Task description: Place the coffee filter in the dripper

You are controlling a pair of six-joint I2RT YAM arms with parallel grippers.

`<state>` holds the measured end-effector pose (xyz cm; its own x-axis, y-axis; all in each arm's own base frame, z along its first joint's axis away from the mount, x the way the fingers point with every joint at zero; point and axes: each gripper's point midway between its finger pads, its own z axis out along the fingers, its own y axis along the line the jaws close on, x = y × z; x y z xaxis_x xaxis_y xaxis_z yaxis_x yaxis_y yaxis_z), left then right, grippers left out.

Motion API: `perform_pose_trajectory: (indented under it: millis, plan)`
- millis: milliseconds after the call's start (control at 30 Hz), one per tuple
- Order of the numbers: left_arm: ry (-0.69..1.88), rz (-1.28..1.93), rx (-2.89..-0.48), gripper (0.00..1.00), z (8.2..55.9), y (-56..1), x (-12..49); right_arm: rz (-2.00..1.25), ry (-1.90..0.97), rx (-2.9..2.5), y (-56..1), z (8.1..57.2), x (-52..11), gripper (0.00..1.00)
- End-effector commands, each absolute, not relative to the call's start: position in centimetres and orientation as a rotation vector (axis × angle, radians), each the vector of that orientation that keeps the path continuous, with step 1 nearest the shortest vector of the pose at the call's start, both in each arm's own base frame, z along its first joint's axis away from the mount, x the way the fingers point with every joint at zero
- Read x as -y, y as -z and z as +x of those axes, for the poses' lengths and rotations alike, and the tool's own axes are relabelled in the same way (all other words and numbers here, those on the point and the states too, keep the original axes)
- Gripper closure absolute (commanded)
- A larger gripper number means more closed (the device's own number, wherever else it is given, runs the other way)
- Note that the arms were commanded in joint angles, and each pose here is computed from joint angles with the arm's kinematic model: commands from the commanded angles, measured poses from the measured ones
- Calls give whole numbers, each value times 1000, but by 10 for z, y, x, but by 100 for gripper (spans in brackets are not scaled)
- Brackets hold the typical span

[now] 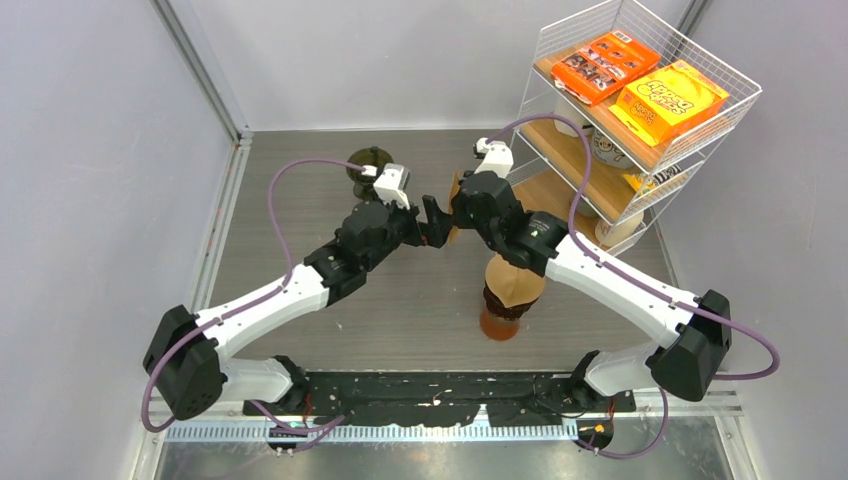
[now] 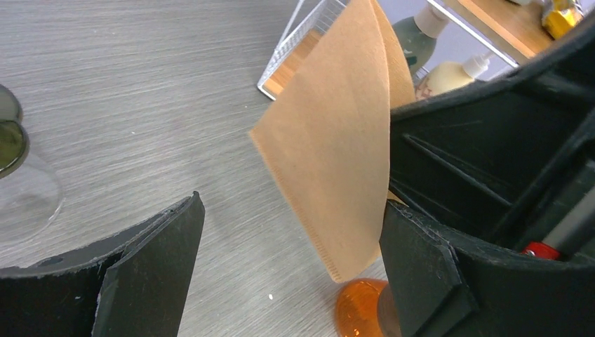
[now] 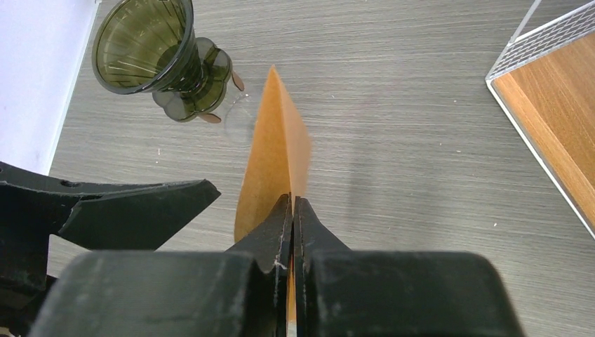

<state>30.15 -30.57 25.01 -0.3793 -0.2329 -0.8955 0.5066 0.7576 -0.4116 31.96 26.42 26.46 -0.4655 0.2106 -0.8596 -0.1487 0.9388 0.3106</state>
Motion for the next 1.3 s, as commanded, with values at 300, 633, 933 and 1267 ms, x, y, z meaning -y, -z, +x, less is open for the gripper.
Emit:
perform_pose_trajectory:
  millis: [300,633,933,1267]
  plan:
    - [639,17,-1762,0,325,-278,280,-11,-521,-1957,-280,318,-281,95]
    - [599,42,-1815,0,335,-279,290,-93,-562,-1932,-281,309,-290,95]
    - [537,111,-1891,4,335,-265,296,-60,-514,-1911,-286,311,-278,95]
    - [549,146,-1929,9,333,-268,305,-233,-552,-1875,-289,306,-295,95]
